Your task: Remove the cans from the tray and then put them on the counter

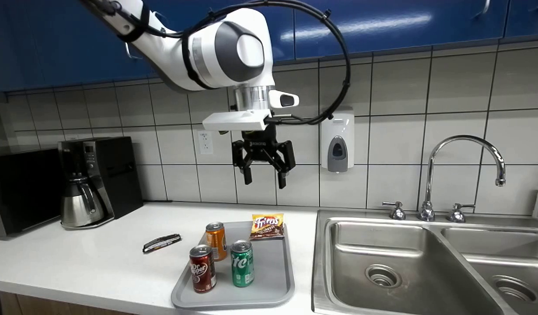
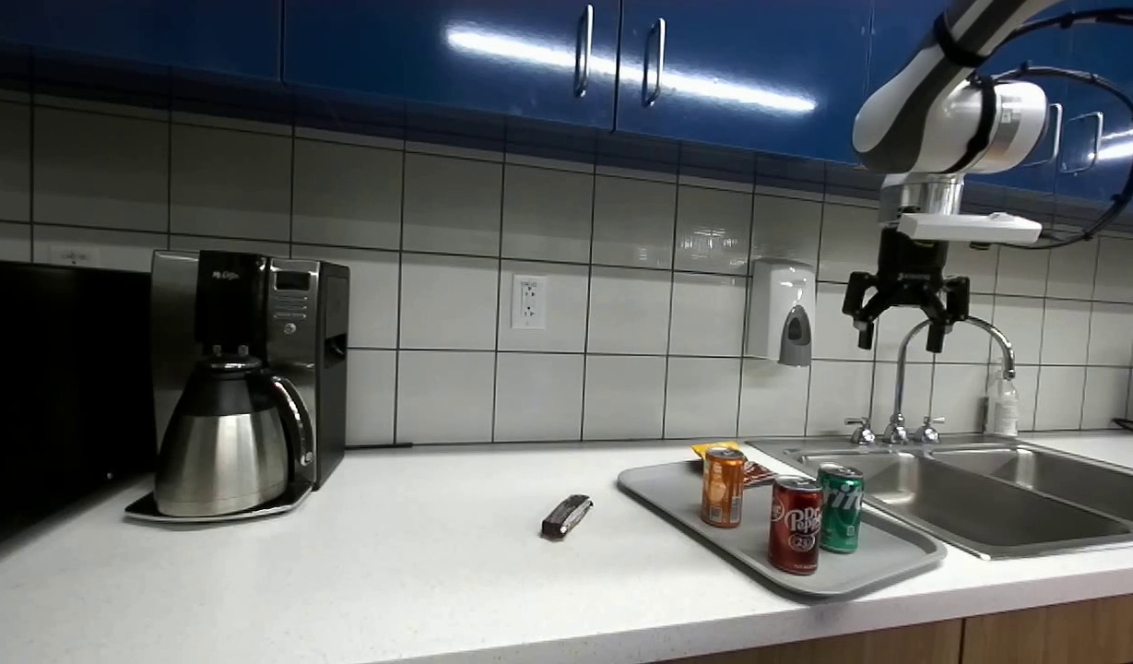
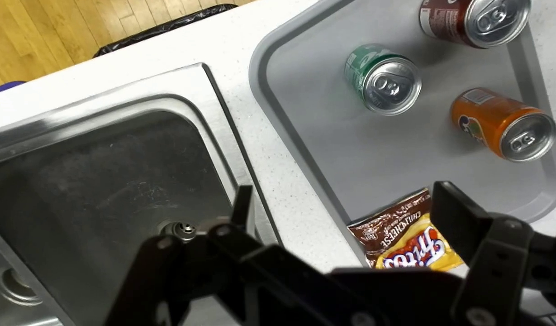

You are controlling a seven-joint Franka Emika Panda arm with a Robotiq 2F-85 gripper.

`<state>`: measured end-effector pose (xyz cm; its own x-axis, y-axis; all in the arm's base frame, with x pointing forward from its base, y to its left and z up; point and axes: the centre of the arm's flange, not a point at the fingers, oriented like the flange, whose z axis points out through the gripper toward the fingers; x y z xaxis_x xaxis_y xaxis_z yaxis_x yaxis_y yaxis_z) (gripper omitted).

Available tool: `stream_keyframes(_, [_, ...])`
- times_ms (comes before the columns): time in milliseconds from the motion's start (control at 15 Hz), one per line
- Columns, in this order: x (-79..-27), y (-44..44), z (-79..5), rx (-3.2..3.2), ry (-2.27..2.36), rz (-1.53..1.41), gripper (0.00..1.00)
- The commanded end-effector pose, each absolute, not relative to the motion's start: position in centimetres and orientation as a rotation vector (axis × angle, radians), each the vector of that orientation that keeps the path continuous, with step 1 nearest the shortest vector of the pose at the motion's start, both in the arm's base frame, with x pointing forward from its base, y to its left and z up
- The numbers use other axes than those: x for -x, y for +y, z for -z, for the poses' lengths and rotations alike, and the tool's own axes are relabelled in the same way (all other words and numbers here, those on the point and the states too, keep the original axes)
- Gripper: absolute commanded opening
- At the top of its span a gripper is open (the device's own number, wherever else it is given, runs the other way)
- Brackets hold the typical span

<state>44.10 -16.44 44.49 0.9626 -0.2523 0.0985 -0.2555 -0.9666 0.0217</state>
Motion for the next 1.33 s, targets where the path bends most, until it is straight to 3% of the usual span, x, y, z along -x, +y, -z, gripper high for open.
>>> stream_keyframes(0, [-43.6,-15.0,-43.0,-3.050,-0.427,-0.208,1.00])
stream_keyframes(467, [-43.8,-12.8,-39.5,-3.033,-0.444,-0.272,1.00])
stream_keyframes(1267, [-44.6,-11.0,-33.5,-3.000,-0.450,-0.119,1.00])
